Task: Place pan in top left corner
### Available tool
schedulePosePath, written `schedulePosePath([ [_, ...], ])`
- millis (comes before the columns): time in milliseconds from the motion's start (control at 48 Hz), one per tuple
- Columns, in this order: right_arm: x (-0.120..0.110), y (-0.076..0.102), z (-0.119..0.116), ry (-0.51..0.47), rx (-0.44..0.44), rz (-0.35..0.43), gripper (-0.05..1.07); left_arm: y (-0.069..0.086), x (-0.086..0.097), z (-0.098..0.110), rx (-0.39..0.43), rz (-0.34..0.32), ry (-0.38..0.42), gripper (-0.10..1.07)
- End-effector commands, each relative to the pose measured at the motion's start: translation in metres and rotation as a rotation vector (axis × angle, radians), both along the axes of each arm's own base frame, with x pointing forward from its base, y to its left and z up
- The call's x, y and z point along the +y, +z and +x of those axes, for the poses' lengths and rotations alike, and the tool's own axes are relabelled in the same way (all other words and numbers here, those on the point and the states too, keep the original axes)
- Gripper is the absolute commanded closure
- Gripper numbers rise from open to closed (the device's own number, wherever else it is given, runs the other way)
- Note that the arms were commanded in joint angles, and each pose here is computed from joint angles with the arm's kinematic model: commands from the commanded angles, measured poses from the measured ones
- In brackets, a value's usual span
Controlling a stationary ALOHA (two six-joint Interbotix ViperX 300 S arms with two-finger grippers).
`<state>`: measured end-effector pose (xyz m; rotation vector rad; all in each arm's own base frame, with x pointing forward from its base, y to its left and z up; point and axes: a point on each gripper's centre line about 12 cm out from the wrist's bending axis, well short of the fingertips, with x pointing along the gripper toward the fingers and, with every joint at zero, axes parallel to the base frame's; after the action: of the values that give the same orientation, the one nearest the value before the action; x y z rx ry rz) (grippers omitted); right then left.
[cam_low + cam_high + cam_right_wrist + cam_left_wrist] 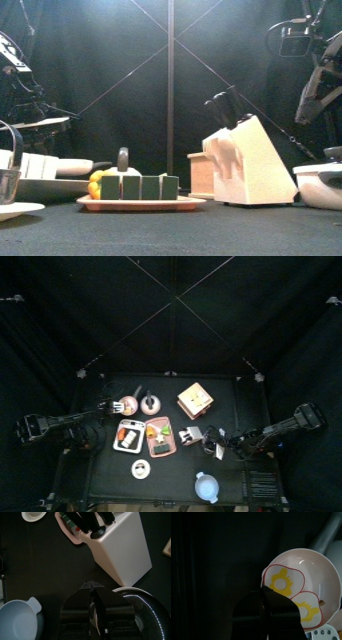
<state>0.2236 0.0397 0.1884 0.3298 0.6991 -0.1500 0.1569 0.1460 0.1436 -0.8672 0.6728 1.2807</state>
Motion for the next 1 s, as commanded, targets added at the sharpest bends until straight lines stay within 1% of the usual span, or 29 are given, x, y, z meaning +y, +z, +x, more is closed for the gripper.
schedulePosePath([
  [0, 0.0, 0.005, 0.002, 0.001, -0.016, 0.005, 0.59, 0.005, 0.007, 0.006, -0.028, 0.007, 0.008, 0.61],
  [83, 0.0, 0.005, 0.002, 0.001, -0.016, 0.005, 0.59, 0.003, 0.008, 0.007, -0.037, 0.002, 0.009, 0.56],
  [312, 0.001, 0.005, 0.003, 0.001, -0.018, 0.004, 0.59, 0.002, 0.009, 0.006, -0.04, -0.002, 0.011, 0.3],
  [438, 0.0, 0.004, 0.002, 0.001, -0.015, 0.005, 0.59, 0.002, 0.01, 0.006, -0.039, 0.0, 0.011, 0.2],
  [625, 0.0, 0.004, 0.002, 0.001, -0.015, 0.005, 0.59, 0.008, 0.011, 0.009, -0.054, 0.029, -0.017, 0.19],
  [854, 0.0, 0.004, 0.002, -0.001, -0.015, 0.007, 0.59, 0.014, 0.012, 0.009, -0.065, 0.052, -0.027, 0.19],
  [979, 0.0, 0.004, 0.002, -0.004, -0.014, 0.011, 0.59, 0.023, 0.012, 0.01, -0.087, 0.091, -0.054, 0.19],
])
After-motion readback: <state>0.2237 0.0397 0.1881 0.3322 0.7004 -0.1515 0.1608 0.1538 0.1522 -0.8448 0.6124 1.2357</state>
